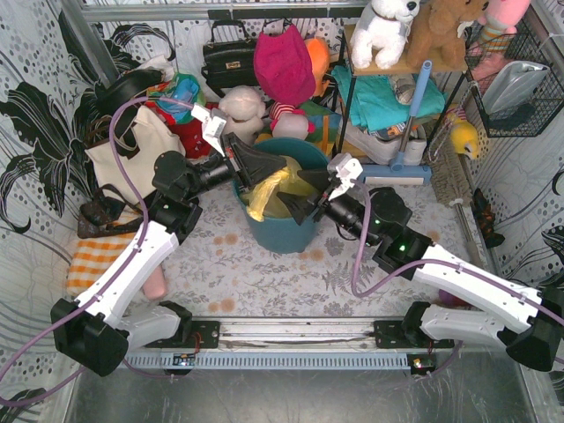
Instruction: Tie the trash bag
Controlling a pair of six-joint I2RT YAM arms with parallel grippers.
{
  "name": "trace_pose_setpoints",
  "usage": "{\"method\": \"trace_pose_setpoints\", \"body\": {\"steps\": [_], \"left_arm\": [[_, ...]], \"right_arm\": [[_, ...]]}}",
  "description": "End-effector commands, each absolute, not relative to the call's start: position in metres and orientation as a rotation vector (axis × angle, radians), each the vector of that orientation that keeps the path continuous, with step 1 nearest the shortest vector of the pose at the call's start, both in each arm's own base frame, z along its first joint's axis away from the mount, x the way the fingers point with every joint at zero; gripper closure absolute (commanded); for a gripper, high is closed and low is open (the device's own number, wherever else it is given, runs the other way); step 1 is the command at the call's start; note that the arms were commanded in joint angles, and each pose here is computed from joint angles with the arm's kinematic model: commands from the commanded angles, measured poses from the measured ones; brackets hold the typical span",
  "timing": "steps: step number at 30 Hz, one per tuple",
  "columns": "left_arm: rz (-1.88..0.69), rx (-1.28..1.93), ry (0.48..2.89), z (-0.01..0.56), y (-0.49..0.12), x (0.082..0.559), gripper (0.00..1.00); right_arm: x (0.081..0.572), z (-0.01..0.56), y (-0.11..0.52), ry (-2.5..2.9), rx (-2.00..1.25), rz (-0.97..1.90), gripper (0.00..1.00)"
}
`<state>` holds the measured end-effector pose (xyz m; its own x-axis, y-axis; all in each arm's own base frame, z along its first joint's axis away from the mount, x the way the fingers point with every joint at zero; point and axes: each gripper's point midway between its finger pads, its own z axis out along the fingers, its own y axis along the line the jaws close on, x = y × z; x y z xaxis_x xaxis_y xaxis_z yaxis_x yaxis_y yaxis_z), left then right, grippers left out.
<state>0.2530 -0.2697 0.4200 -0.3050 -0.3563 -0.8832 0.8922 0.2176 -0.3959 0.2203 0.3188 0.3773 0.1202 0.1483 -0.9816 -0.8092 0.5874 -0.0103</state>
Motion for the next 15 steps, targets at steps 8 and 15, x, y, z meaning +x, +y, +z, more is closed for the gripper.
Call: {"method": "trace_pose_setpoints", "body": {"steps": [8,15], "left_arm": [[-1.408,0.702,1.213,0.442,-0.270,0.226,1.00],[-1.395,0.689,1.234,0.437,-0.270,0.229,1.00]], "right_arm": [[0.222,0.404,0.327,1.060,-0.916,0.561,0.45],[0.213,0.414,0.332,1.018,-0.989,0.575,0.60]]}}
